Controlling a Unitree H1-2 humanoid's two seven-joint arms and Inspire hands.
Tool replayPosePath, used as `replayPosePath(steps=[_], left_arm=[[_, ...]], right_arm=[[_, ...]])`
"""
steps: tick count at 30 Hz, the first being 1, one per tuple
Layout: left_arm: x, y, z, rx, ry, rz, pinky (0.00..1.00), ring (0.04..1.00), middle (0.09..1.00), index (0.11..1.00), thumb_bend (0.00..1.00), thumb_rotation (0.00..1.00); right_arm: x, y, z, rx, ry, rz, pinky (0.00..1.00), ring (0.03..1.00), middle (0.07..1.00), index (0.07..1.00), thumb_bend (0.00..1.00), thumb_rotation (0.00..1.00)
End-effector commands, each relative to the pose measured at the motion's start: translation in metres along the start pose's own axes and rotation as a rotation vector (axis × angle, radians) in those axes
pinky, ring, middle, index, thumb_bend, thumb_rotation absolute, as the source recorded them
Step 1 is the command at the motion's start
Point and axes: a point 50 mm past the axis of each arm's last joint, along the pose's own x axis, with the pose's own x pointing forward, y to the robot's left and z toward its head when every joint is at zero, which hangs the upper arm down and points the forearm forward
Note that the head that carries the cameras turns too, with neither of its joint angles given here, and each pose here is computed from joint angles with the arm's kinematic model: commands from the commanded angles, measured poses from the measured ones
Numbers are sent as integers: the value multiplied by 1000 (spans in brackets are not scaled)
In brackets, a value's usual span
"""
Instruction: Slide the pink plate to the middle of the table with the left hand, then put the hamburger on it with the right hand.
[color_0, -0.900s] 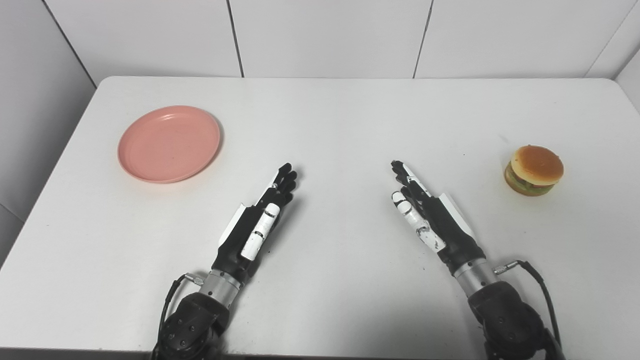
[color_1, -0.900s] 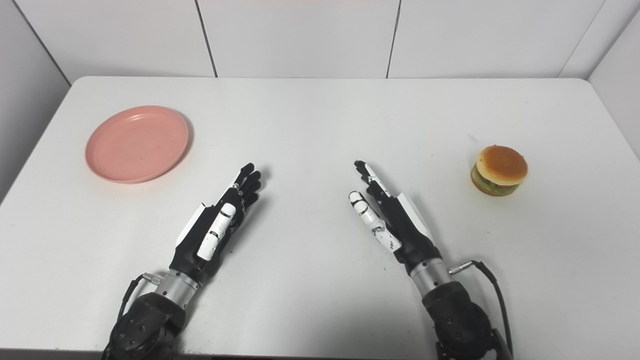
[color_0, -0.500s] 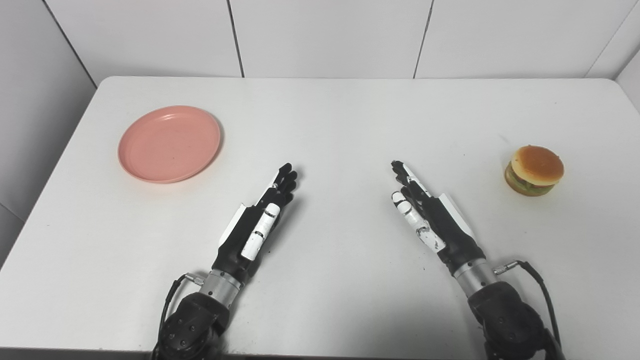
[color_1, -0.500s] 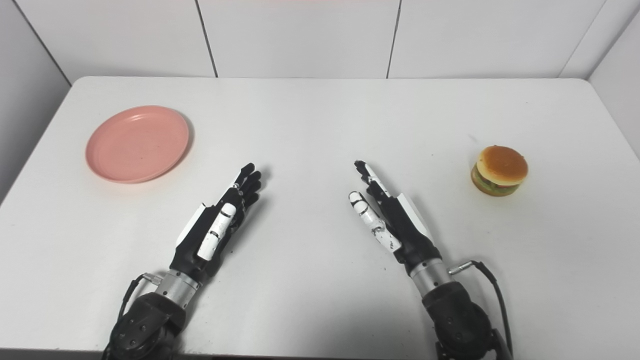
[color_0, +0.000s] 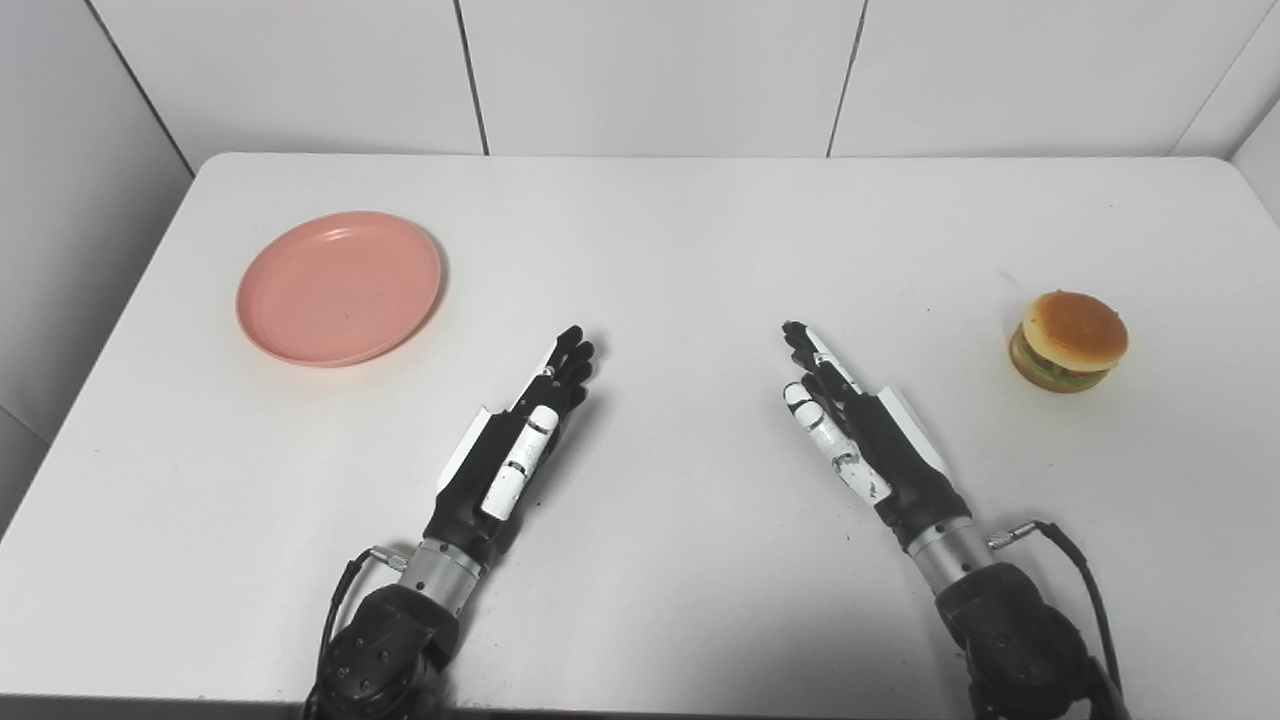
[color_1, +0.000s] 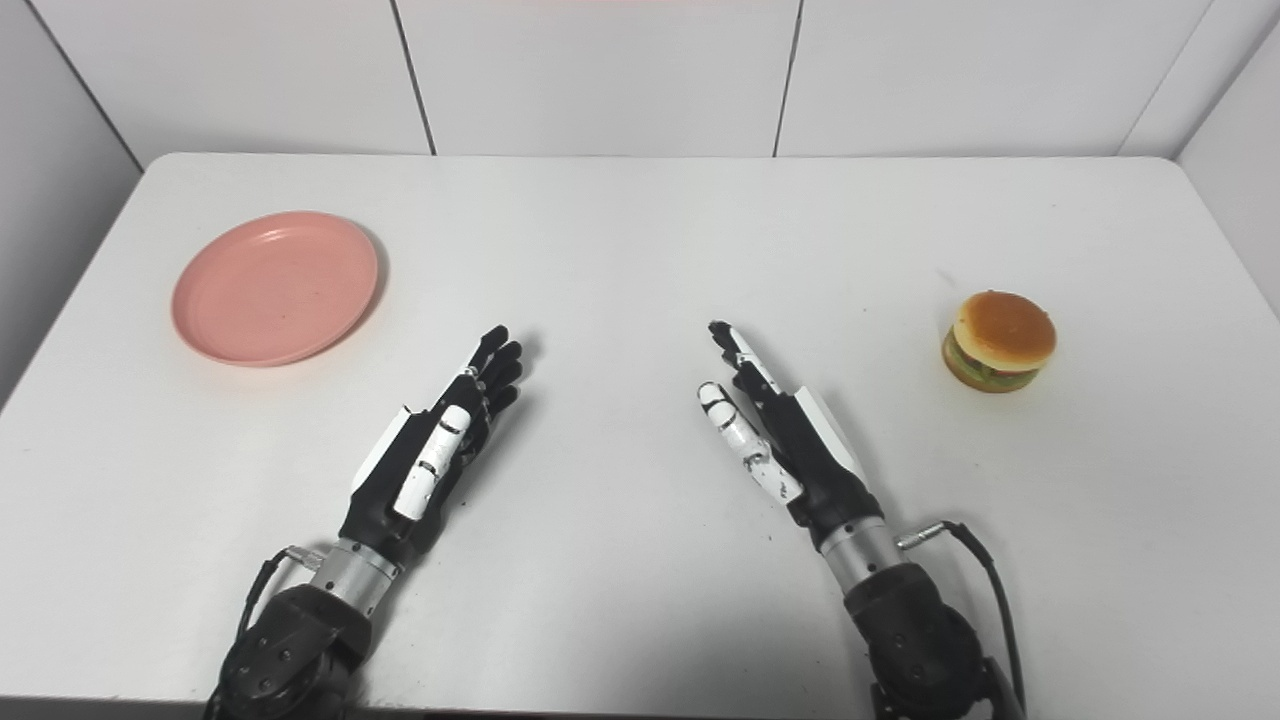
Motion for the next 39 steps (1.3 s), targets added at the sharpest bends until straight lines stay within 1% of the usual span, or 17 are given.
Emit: replayPosePath(steps=[1, 4, 7, 10, 13, 16, 19, 21, 24, 26, 29, 34, 39], left_arm=[[-4, 2, -17, -5, 94, 8, 1000, 1000, 1000, 1000, 421, 1000], [-3, 1, -19, 0, 99, 10, 1000, 1000, 1000, 1000, 426, 1000], [-2, -1, -21, 8, 103, 6, 1000, 1000, 1000, 1000, 459, 1000], [-1, -7, -25, 8, 114, -1, 1000, 1000, 1000, 1000, 476, 1000], [1, -15, -29, 1, 120, -8, 1000, 1000, 1000, 1000, 449, 1000], [3, -20, -32, -9, 121, -9, 1000, 1000, 1000, 1000, 425, 1000], [7, -25, -37, 26, 124, -8, 1000, 1000, 1000, 1000, 422, 1000], [9, -28, -39, 39, 127, -9, 1000, 1000, 1000, 1000, 408, 1000], [12, -34, -42, 49, 132, -9, 1000, 1000, 1000, 1000, 393, 1000], [12, -38, -43, 46, 133, -8, 1000, 1000, 1000, 1000, 392, 1000], [13, -43, -46, 38, 140, -4, 1000, 1000, 1000, 1000, 428, 1000], [13, -47, -51, 38, 152, 7, 1000, 1000, 1000, 1000, 480, 1000], [13, -49, -53, 42, 155, 11, 1000, 1000, 1000, 1000, 505, 1000]], right_arm=[[2, 2, 1, 10, 2, 18, 965, 982, 983, 974, 274, 1000], [2, 1, -2, 1, -3, 19, 949, 973, 974, 968, 273, 1000], [3, 0, -6, 3, -3, 21, 948, 973, 973, 970, 255, 1000], [0, -3, -11, -2, -2, 20, 947, 972, 974, 970, 241, 1000], [-4, -7, -16, -10, 1, 18, 955, 975, 976, 971, 244, 1000], [-7, -9, -18, -18, 6, 16, 952, 972, 975, 970, 219, 1000], [-9, -12, -22, -24, -1, 18, 948, 970, 976, 970, 187, 1000], [-10, -14, -25, -28, -11, 21, 950, 972, 976, 971, 203, 1000], [-11, -16, -31, -27, -21, 19, 955, 972, 973, 970, 189, 1000], [-13, -17, -33, -12, -20, 18, 957, 975, 977, 973, 198, 1000], [-14, -17, -35, 15, -23, 16, 974, 988, 990, 983, 165, 1000], [-13, -16, -39, 16, -47, 15, 979, 991, 992, 985, 145, 1000], [-14, -14, -34, 44, -28, 10, 997, 999, 999, 994, 88, 1000]])
